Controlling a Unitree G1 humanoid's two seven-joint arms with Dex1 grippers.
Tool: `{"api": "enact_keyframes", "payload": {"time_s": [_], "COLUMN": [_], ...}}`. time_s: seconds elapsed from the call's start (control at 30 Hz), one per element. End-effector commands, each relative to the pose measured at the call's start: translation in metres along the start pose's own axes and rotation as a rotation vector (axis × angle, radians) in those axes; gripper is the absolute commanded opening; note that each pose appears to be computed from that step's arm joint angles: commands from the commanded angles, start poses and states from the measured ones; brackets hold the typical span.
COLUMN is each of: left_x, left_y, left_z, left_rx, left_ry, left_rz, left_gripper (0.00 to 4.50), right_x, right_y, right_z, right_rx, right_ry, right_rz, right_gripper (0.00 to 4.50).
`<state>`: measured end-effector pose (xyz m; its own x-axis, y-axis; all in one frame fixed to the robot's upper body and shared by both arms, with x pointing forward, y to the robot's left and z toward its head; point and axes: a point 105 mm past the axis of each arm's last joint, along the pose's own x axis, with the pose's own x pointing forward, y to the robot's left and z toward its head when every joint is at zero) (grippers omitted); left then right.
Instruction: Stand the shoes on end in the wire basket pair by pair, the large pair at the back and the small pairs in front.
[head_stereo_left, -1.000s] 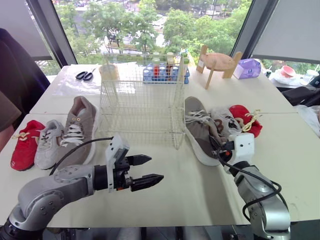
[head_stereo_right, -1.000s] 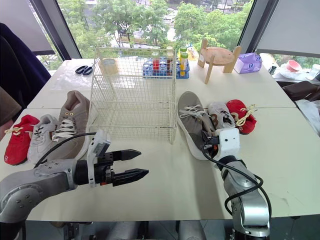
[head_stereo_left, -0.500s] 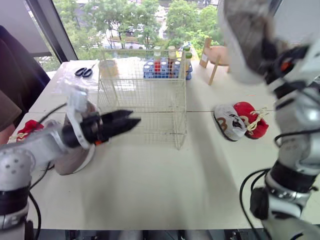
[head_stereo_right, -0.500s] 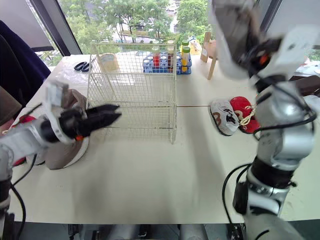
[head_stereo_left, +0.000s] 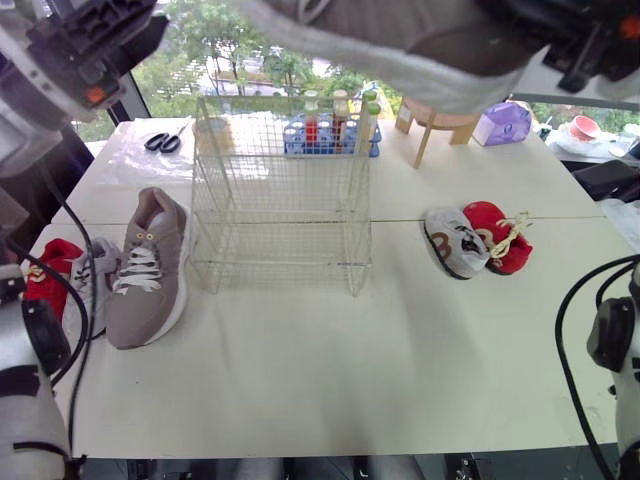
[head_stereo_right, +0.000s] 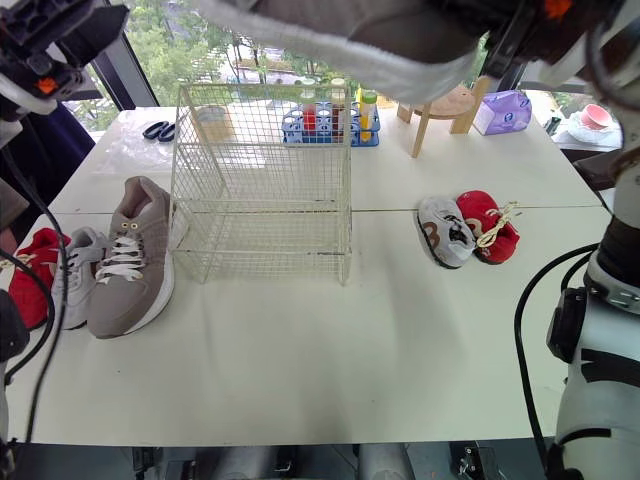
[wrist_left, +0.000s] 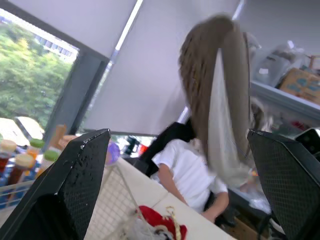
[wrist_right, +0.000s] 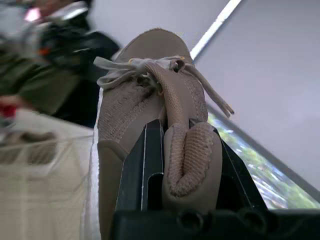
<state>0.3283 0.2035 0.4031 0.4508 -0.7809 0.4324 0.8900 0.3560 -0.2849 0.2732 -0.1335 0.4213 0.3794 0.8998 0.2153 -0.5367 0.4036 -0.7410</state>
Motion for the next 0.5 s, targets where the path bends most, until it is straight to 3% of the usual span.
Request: {"api": "enact_keyframes", "payload": {"time_s": [0.03, 0.27, 0.37, 0.5], "left_x": [0.011, 0.021, 0.019, 0.017], "left_y": [-0.008, -0.021, -0.021, -0.021], "left_z": [0.003, -0.005, -0.008, -0.004], "left_rx": [0.034, 0.064, 0.037, 0.025], "left_ry": [0.053, 0.158, 0.176, 0.161], "left_rz": [-0.060, -0.162, -0.187, -0.194], "left_gripper": [4.50, 4.50, 3.69, 1.80], "right_x": [0.007, 0.017, 0.017, 0.016], "right_y": [0.002, 0.012, 0.013, 0.014], "right_z": [0.007, 0.003, 0.005, 0.006], "right_rx": [-0.061, -0.104, -0.111, -0.107], "right_ry": [-0.055, -0.068, -0.075, -0.080], "right_rz": [0.037, 0.093, 0.095, 0.097], "right_gripper": [0.27, 0.27, 0.27, 0.27]}}
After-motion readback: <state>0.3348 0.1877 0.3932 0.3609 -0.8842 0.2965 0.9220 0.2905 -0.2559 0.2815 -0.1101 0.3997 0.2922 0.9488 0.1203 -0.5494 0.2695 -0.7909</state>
